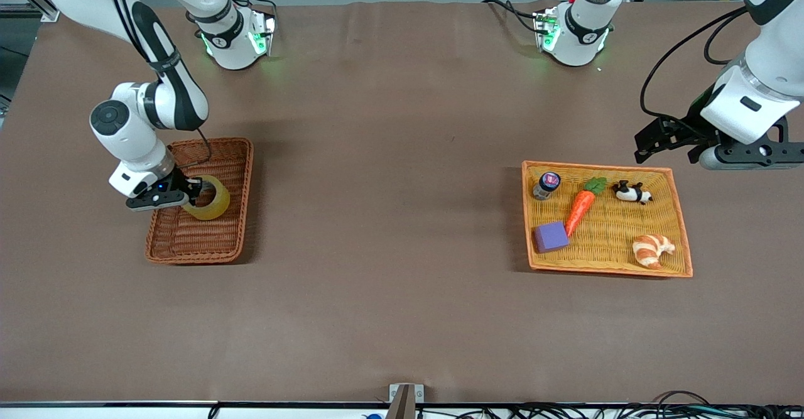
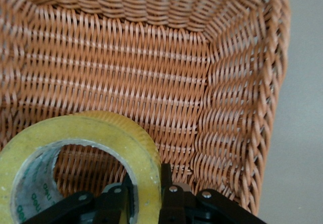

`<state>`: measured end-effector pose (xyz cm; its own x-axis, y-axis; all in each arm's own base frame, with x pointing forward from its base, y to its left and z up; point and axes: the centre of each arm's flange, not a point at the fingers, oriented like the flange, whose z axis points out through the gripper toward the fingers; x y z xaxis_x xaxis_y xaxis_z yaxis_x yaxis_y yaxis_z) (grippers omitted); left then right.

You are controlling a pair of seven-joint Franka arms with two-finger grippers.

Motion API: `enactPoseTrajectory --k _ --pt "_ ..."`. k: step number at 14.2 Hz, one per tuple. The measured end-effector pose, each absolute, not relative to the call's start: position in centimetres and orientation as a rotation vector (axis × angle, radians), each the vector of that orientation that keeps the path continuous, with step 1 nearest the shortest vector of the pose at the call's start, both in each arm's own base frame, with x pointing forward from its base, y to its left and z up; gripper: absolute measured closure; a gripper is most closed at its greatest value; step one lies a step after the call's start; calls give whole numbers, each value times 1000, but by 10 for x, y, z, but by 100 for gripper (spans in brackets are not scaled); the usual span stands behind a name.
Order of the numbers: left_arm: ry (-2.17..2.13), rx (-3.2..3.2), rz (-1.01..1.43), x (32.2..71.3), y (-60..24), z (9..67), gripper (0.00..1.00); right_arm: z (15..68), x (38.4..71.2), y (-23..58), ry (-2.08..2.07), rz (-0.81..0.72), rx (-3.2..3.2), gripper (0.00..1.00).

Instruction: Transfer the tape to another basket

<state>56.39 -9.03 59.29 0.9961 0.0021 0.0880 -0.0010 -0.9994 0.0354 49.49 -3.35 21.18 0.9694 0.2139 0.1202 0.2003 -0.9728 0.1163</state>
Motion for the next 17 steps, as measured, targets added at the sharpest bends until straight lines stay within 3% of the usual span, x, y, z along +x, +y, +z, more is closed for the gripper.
enactPoseTrajectory --k 2,5,9,11,17 --pt "-1 3111 143 564 -89 593 0 210 495 -33 319 201 3014 70" --pt "-1 3112 143 564 -89 592 0 227 507 -32 322 286 3003 41" --pt "3 3113 143 565 -86 592 0 318 544 -36 272 454 2990 3" --pt "4 3113 143 565 -86 592 0 364 556 -38 191 462 3007 0" --pt "-1 3113 142 565 -86 592 0 541 584 -23 -15 139 3063 0"
